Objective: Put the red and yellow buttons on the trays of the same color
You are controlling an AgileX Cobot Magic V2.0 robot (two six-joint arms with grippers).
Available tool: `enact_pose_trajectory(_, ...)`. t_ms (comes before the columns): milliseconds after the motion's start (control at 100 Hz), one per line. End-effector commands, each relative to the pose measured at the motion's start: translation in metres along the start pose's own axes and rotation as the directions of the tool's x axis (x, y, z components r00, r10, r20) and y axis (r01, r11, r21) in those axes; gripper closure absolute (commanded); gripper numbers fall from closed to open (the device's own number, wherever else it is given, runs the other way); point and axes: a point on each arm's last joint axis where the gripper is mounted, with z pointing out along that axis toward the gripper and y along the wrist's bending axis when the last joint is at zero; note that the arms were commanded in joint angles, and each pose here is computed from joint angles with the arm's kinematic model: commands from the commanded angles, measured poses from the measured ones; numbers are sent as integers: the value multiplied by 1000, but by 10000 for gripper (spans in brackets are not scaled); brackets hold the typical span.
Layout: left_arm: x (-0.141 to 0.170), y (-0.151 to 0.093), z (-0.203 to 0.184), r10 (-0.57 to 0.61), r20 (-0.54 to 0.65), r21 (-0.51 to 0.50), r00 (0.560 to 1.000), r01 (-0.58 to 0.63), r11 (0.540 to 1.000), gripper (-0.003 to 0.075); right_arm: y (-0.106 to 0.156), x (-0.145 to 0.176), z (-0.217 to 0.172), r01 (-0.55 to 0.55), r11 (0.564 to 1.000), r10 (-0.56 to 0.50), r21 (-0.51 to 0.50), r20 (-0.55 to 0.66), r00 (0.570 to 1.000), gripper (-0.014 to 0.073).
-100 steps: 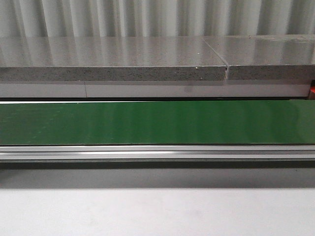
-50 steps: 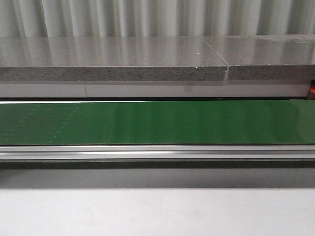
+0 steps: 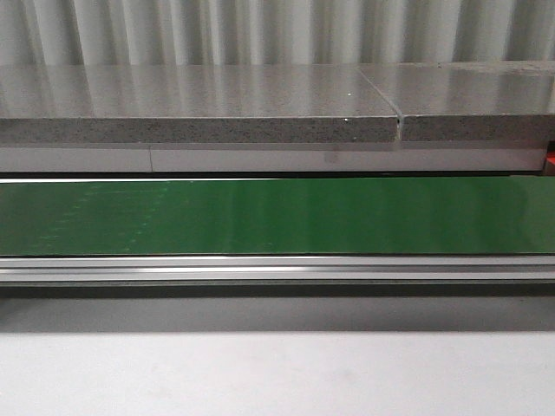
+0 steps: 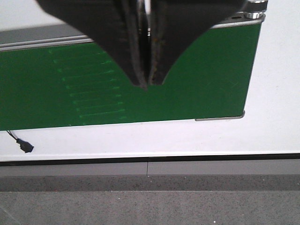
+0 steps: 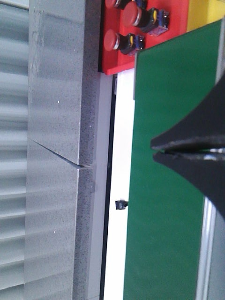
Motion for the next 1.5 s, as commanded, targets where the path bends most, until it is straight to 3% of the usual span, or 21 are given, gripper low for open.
enact_pose_trajectory(0,-15,-1,-4,-16,96,-3,995,16,1000,740,1,-5,-4,27,1000,-25,-15,114,993,662)
enact_pose_trajectory(350,-15,-1,-4,-16,94,-3,995,16,1000,740,-1,29,-9,25,1000,-23,-18,140,990,662)
enact_pose_trajectory(1490,-15,-1,-4,-16,94,-3,995,16,1000,740,-1,29,-9,23,1000,-20,-19,146,989,662)
